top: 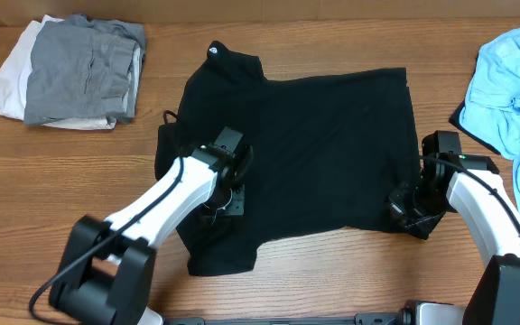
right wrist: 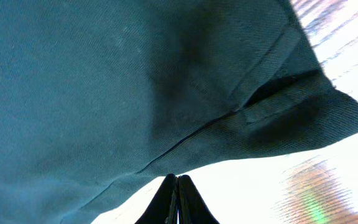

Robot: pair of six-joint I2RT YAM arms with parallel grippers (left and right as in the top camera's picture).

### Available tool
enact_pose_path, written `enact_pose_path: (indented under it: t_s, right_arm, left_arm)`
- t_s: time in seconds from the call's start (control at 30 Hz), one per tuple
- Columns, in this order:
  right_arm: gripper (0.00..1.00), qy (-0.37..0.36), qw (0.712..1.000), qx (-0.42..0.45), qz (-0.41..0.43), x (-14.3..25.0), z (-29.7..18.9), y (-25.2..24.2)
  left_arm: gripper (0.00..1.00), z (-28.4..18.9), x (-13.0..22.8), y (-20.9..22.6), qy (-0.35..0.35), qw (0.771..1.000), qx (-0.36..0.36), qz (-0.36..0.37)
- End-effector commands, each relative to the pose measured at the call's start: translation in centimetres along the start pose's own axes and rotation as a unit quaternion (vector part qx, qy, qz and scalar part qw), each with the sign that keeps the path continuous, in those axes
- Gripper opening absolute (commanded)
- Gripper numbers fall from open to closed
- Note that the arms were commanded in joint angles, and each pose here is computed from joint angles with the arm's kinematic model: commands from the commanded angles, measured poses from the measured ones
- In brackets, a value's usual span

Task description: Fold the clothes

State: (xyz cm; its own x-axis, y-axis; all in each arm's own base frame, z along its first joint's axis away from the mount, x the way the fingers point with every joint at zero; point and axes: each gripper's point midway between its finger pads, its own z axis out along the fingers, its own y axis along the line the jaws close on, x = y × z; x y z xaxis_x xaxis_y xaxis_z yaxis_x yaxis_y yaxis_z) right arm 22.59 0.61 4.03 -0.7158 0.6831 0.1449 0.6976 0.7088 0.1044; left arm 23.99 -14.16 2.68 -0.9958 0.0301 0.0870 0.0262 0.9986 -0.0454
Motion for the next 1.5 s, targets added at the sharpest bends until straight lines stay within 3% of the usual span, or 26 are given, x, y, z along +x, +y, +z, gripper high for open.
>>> enact_pose_path:
  t_s: [0.0, 0.8, 1.47]
  right_arm:
    - [0.04, -0.017, 0.999, 0.02, 0.037, -0.5, 0.2, -0.9]
    - [0.04, -0.014, 0.993, -0.026, 0.116, -1.7, 3.3, -3.9]
    - [0.04, -0.036, 0.968, -0.011, 0.249, -4.1, 2.6, -9.2]
  left_arm:
    - [0.04, 1.9, 0.8, 0.1, 0.036, 0.999, -0.002, -0.007]
    - [0.04, 4.5, 3.4, 0.9, 0.087, 0.996, -0.01, -0.016]
    - [0.04, 3.5, 6.8, 2.7, 0.156, 0.986, -0.052, -0.03]
